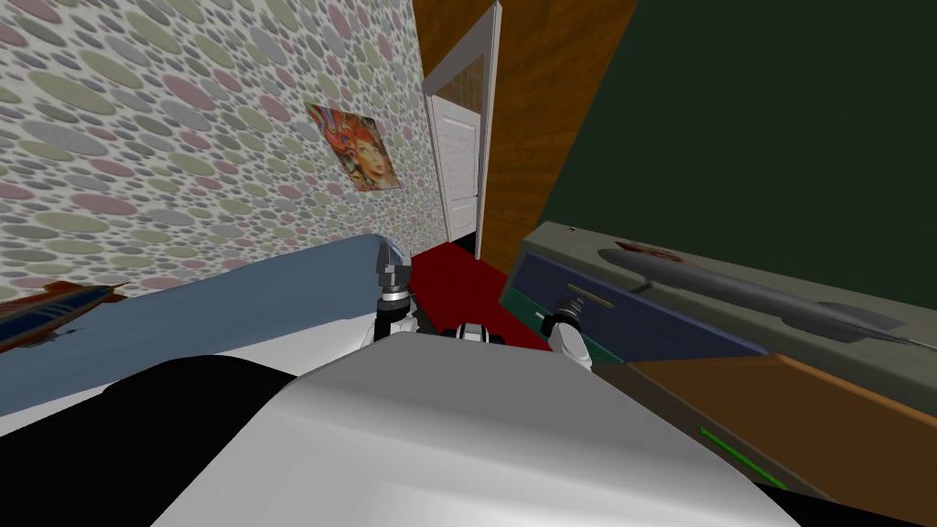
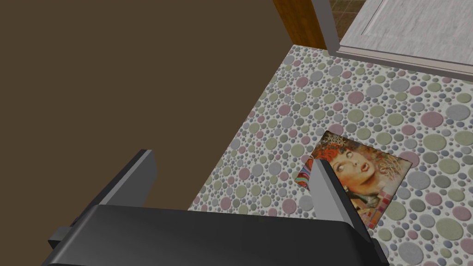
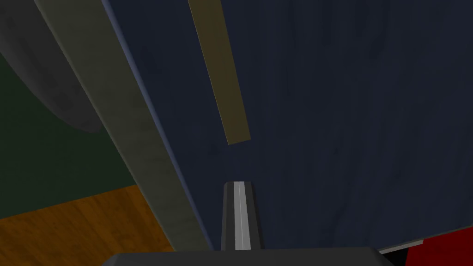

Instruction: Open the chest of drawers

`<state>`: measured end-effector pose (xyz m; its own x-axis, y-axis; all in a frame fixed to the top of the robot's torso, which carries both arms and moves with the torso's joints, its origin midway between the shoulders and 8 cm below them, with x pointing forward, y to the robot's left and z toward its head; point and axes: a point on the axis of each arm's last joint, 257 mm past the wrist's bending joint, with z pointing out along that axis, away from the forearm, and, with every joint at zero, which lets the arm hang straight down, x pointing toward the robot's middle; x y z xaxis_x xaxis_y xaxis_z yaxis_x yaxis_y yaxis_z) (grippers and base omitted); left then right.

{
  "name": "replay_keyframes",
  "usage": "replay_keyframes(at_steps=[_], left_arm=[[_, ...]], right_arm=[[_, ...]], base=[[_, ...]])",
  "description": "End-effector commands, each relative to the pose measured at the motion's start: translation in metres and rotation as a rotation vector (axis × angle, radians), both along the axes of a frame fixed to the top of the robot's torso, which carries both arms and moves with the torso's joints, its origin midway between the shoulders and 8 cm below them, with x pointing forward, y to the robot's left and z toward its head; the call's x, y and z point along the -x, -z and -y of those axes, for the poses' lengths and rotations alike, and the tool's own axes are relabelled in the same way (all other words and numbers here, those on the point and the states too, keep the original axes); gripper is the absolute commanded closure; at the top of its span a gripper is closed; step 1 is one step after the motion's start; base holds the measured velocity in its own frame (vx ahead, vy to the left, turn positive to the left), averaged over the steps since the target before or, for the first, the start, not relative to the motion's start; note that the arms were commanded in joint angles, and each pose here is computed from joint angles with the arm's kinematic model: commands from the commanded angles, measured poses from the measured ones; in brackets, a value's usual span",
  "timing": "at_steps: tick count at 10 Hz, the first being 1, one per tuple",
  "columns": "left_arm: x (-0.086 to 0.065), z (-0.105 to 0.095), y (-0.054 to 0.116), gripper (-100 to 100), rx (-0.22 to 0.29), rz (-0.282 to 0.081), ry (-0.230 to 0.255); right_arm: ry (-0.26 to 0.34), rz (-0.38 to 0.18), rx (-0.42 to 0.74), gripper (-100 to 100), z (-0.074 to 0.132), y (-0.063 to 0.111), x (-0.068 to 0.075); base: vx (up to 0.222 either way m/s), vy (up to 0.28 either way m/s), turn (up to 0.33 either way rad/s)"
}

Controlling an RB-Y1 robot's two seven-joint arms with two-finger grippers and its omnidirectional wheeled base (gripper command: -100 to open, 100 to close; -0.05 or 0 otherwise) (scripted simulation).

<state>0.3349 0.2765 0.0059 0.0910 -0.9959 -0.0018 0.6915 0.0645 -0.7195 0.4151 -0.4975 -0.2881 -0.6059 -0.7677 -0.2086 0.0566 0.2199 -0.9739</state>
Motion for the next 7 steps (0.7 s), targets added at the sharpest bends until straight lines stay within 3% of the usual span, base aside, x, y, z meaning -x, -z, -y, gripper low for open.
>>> replay_keyframes(at_steps=[1, 2, 7], left_arm=[[0.0, 0.0, 0.0, 0, 0.0, 0.0, 0.0], [0.0, 0.0, 0.0, 0, 0.0, 0.0, 0.0], [0.0, 0.0, 0.0, 0, -0.001, 0.0, 0.0]], right_arm=[[-0.006, -0.001, 0.001, 100, -0.001, -0.001, 0.0], [-0.001, 0.0, 0.002, -100, 0.001, -0.002, 0.002], [0.032, -0.005, 0.039, -100, 0.017, -0.014, 0.016]], base=[[-0.028, 0.025, -0.091], [-0.049, -0.078, -0.021], [-0.127, -0.132, -0.01]])
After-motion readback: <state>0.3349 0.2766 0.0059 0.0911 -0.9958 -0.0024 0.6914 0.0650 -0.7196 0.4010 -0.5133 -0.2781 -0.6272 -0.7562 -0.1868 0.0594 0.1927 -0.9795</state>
